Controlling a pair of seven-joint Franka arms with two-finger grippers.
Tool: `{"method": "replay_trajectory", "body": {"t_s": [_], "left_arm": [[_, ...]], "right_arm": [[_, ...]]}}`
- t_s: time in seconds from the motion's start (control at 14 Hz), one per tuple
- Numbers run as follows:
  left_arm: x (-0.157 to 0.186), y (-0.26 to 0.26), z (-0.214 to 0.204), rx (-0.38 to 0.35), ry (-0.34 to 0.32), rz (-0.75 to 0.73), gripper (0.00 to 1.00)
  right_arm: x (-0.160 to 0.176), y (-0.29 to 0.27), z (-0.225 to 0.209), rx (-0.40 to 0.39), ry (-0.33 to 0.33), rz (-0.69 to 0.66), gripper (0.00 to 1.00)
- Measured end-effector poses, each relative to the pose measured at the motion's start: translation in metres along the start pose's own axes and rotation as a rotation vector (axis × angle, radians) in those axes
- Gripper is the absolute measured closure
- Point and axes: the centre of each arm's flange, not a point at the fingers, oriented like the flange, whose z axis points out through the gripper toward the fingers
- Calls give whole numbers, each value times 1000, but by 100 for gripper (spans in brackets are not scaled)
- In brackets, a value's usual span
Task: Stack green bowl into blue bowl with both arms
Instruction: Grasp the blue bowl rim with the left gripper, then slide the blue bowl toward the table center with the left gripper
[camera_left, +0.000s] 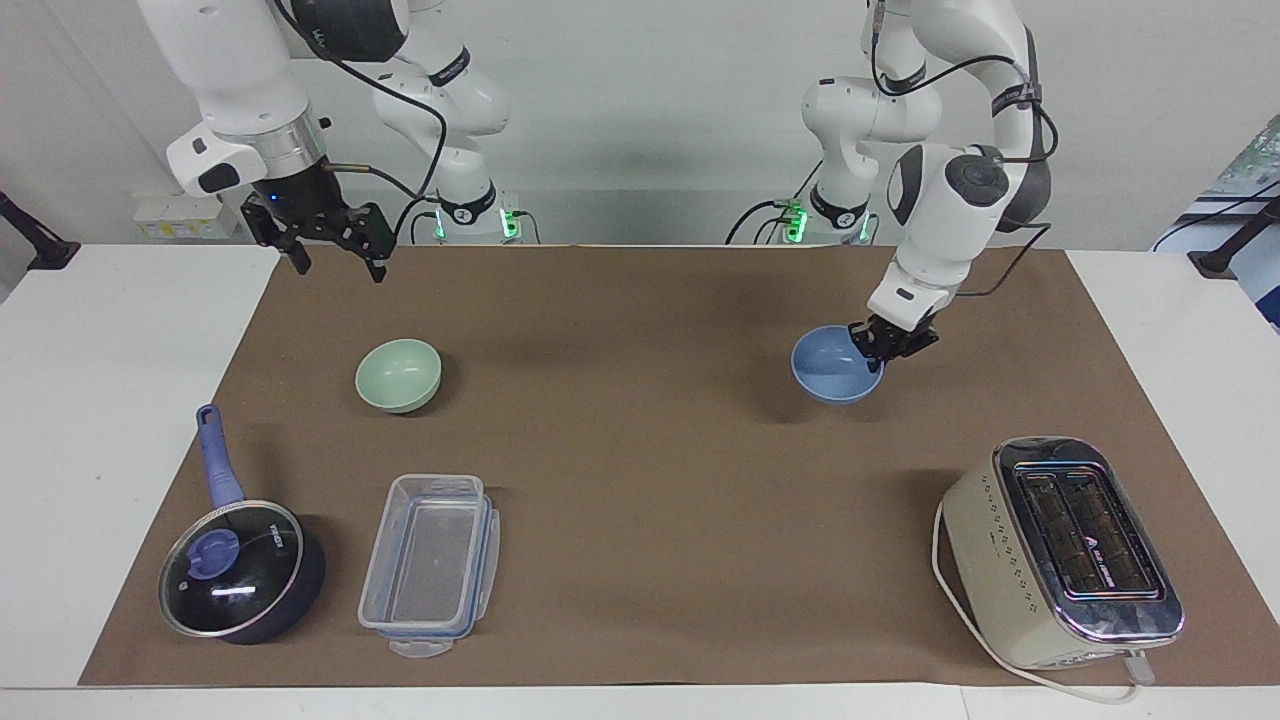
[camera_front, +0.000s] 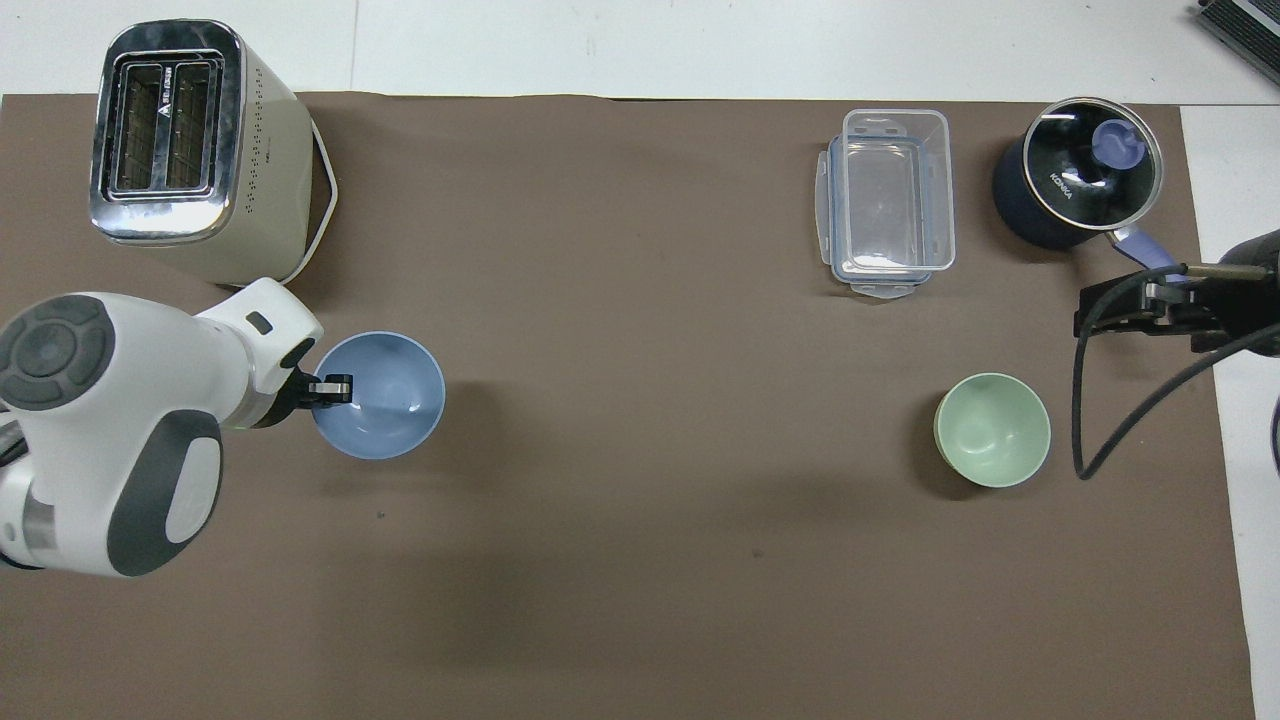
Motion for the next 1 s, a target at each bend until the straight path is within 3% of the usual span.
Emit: {"method": "replay_trajectory", "body": {"t_s": [0.29, 1.0], "left_arm": [[1, 17, -18, -6, 3, 24, 95], [-36, 150, -9, -103, 22, 45, 95]], "right_arm": [[0, 0, 0, 0, 0, 1, 0], [0, 2, 0, 0, 0, 4, 0]]}}
